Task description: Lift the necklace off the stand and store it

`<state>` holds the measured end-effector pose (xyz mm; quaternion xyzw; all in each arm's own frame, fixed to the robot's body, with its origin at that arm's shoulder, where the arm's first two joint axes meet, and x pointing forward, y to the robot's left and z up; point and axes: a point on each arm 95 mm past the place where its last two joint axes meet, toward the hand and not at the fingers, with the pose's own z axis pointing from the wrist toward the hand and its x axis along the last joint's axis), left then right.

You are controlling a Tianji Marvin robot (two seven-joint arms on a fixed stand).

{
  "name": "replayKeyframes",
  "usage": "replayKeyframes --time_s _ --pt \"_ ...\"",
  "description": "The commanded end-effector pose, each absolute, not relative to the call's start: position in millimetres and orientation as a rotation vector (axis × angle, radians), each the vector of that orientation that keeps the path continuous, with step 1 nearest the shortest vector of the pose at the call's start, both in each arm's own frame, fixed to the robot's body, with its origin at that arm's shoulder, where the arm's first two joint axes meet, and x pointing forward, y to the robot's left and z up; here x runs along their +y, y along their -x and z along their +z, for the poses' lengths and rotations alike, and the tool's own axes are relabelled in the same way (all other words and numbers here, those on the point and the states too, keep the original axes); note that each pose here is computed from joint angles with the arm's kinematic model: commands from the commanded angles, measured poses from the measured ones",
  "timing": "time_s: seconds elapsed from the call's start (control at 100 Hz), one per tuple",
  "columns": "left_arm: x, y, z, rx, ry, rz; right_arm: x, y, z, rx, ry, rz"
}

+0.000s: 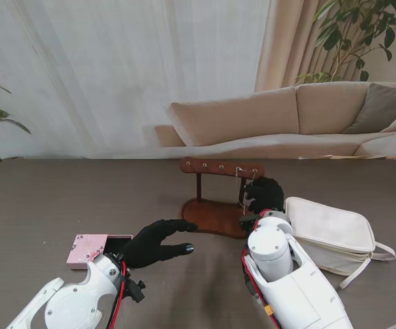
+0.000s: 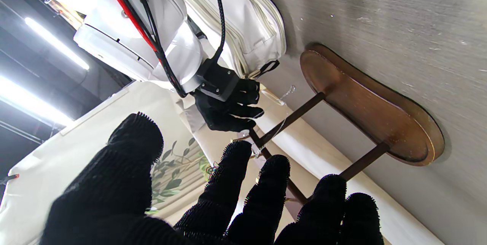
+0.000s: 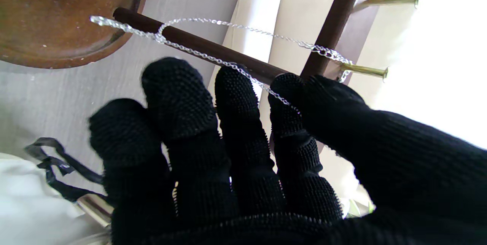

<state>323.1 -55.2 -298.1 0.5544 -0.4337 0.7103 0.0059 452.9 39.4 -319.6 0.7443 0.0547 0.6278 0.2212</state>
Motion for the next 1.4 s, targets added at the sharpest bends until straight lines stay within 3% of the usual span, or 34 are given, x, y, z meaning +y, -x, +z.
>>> replayKeyframes --time_s 0.0,1.39 --pt "-57.1 -321.7 -298.9 -1.367 -1.731 2.199 43.9 -451.2 -317.1 0.152 -2.066 1.750" --pt "-57.2 -321.0 -298.1 -1.368 -1.723 2.193 33.6 -451.4 -277.3 0.070 -2.022 1.829"
